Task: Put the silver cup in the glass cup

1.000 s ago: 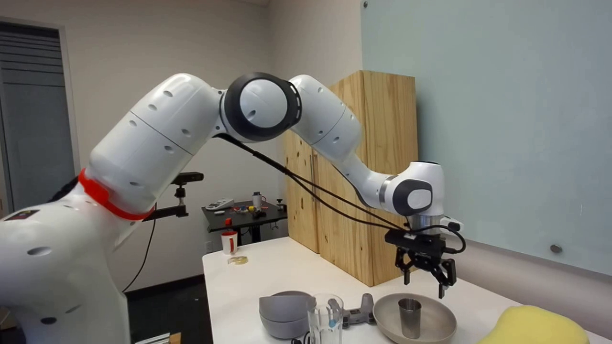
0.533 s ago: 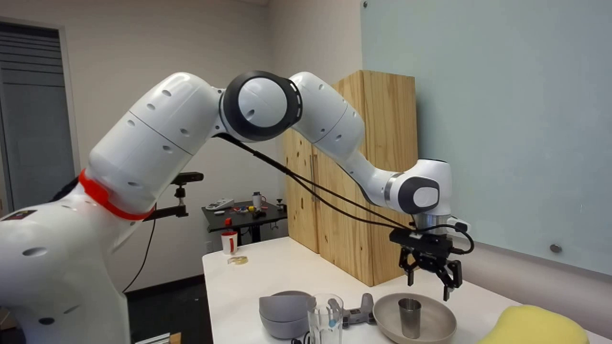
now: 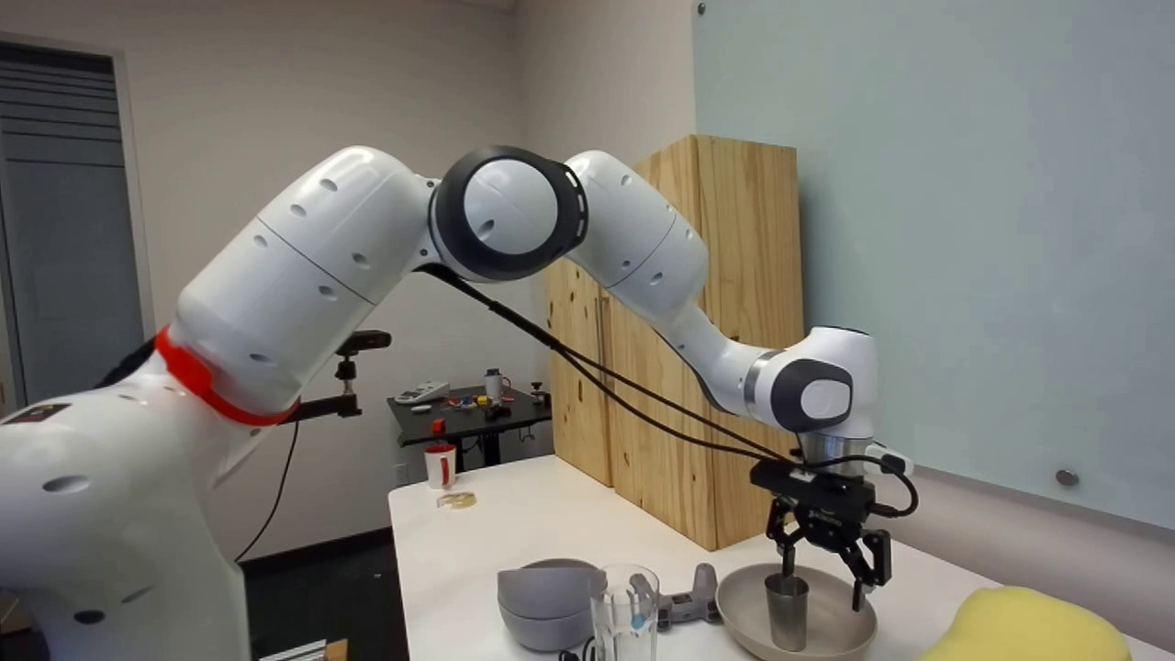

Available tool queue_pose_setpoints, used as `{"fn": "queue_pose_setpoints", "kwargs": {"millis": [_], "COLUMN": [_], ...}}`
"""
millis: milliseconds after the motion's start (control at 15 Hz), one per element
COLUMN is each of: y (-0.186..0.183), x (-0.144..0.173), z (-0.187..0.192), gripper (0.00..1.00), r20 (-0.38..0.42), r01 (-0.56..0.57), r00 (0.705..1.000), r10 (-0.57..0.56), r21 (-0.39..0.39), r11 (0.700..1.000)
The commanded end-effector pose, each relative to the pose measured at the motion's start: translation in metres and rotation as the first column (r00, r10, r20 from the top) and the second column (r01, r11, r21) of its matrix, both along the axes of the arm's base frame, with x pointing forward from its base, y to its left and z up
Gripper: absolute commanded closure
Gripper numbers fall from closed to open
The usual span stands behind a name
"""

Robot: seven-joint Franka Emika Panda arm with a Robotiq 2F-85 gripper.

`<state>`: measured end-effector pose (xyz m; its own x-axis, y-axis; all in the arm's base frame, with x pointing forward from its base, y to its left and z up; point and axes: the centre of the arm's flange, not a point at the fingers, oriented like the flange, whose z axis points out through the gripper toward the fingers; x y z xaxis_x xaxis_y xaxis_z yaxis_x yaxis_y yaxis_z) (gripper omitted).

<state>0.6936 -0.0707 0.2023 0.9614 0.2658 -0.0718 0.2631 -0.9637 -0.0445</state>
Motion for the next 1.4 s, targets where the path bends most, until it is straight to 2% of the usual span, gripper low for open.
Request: {"fn": "queue_pose_setpoints", "kwargs": {"millis": [0,667,1333], "y": [0.001,-0.001,-0.001], "x": [0.003,0.000,0.011], "z": [-0.017,-0.040,-0.035], "gripper": [0.00,0.00,0.00], "r20": [-0.007,-0.023,0.052], "r01": [-0.032,-0.063,-0.072], "r00": [0.999,0.998,0.996], "r10": [0.032,0.064,0.072], "r21": [0.000,0.016,0.000], "r11": [0.999,0.998,0.997]}}
